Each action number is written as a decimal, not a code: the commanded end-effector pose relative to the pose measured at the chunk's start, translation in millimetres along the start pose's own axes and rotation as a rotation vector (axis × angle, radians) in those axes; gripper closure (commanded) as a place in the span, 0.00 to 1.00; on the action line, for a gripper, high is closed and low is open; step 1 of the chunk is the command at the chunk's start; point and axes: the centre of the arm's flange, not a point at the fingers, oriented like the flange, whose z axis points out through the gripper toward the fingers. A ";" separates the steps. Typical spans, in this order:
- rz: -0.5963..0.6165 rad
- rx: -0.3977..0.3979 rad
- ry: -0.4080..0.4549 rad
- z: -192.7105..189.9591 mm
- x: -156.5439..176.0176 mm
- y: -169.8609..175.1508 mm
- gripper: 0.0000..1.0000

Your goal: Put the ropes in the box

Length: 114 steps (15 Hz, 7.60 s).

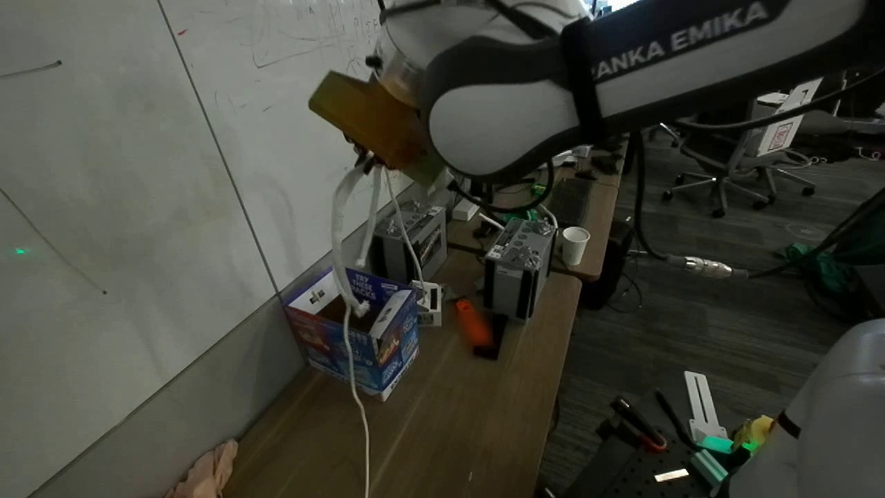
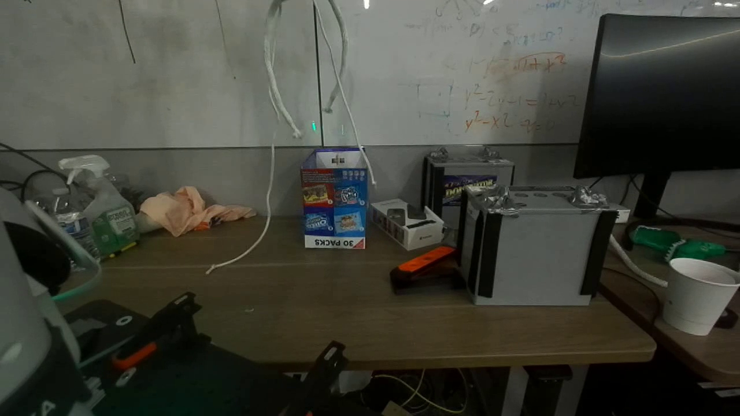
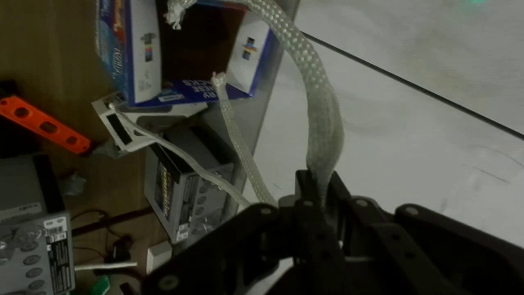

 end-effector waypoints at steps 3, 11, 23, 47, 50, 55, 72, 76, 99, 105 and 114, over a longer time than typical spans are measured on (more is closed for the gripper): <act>0.076 0.144 0.244 -96.4 -18.4 -69.0 0.96; 0.046 0.120 0.335 -51.4 0.6 -98.6 0.96; -0.045 0.052 0.212 41.4 -9.4 -116.4 0.96; -0.100 0.024 0.098 19.9 -43.6 -126.6 0.97; -0.133 -0.033 0.059 41.1 -45.9 -117.1 0.96; -0.160 -0.143 0.063 86.9 -24.5 -93.1 0.97; -0.354 -0.355 -0.034 174.7 -23.2 -48.1 0.97; -0.408 -0.392 -0.120 202.2 -17.4 -32.5 0.97; -0.473 -0.583 -0.480 231.5 -14.9 45.0 0.00; -0.460 -0.521 -0.760 250.1 -84.8 86.6 0.00; -0.207 -0.346 -0.672 314.9 -122.4 71.4 0.00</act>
